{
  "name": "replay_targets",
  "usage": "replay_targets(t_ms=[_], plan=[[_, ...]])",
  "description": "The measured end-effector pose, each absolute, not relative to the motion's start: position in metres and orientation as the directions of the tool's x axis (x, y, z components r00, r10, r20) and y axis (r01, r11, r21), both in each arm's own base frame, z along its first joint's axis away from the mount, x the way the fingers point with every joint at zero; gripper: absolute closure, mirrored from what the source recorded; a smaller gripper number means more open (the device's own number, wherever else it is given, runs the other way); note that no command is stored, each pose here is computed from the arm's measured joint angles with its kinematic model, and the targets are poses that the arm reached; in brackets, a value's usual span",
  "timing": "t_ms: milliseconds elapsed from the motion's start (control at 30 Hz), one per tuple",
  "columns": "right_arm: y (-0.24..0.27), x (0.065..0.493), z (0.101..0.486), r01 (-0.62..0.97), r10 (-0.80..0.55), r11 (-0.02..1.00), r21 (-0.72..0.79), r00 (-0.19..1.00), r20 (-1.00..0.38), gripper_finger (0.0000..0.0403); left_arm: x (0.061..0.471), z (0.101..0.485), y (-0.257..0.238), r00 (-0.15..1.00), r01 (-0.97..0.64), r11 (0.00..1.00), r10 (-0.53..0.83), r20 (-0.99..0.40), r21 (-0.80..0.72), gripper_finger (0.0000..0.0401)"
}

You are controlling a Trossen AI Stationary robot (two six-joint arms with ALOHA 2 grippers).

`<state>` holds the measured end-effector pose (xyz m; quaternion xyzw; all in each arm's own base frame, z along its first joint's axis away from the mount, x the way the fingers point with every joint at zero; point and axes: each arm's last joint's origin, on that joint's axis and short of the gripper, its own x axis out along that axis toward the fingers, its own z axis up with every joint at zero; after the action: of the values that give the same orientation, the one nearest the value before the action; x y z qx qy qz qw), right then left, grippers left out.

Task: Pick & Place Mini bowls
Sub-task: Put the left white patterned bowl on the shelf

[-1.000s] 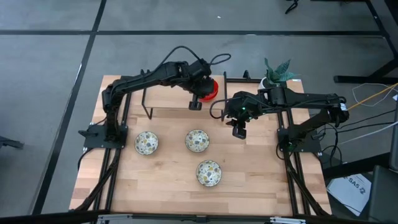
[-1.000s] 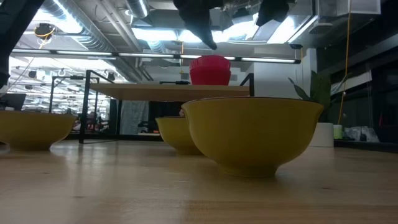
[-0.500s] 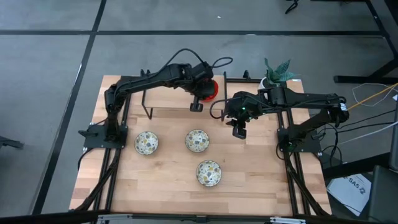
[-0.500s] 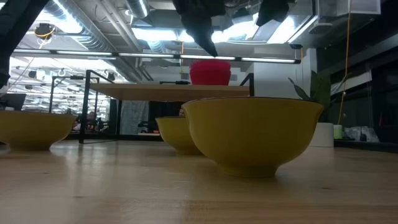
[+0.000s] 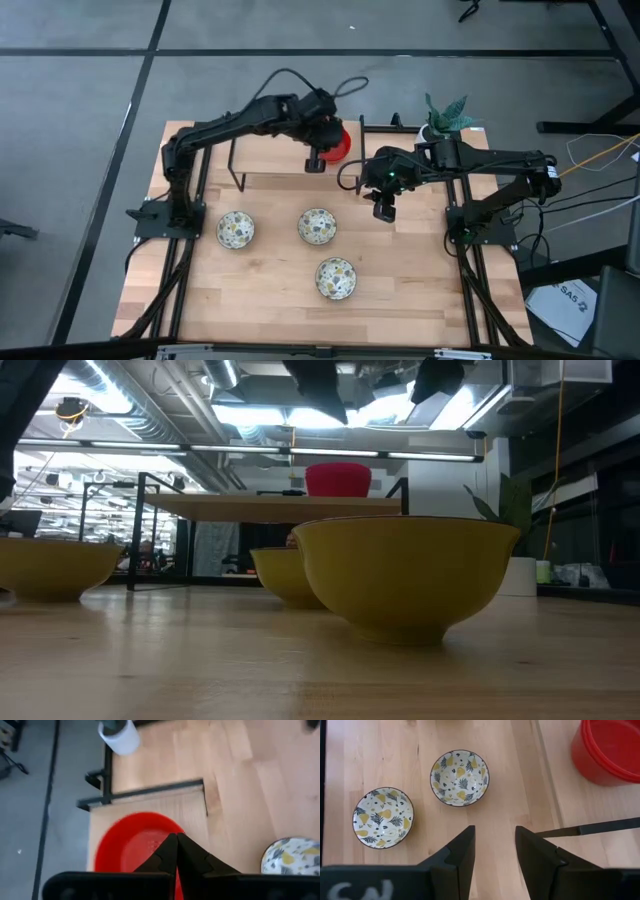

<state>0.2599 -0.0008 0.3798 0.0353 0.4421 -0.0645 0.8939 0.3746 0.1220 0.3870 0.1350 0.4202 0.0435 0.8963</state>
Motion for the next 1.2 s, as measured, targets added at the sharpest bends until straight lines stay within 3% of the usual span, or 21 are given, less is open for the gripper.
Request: replay_targets(t_ms=[200,400,567,900,1033,1200], plan=[[-0.001,0.26,0.38,0.151,-0.092,0.989,0.0,0.601,-0.794,0.0263,0.343,0.43,0.108,0.73,0.009,0.958,0.191,-0.656,0.288,0.0399],[-0.001,0.26,0.38,0.152,-0.092,0.988,0.0,0.598,-0.796,0.0263,0.314,0.448,0.087,0.742,0.096,0.982,0.04,-0.669,0.165,0.04],[-0.001,0.26,0.38,0.163,-0.092,0.987,0.009,0.601,-0.794,0.0263,0.307,0.441,0.064,0.653,0.174,0.982,-0.064,-0.755,0.068,0.0399],[-0.001,0.26,0.38,0.235,-0.091,0.97,0.068,0.603,-0.792,0.0263,0.305,0.407,0.03,0.52,0.244,0.97,-0.144,-0.842,-0.015,0.0399],[0.0,0.259,0.379,0.259,-0.075,0.961,0.101,0.593,-0.801,0.0263,0.292,0.399,0.029,0.503,0.197,0.979,-0.142,-0.852,-0.047,0.0399],[0.01,0.254,0.372,0.18,-0.056,0.982,0.053,0.551,-0.832,0.0263,0.27,0.393,0.03,0.585,0.101,0.991,-0.127,-0.801,-0.083,0.0399]])
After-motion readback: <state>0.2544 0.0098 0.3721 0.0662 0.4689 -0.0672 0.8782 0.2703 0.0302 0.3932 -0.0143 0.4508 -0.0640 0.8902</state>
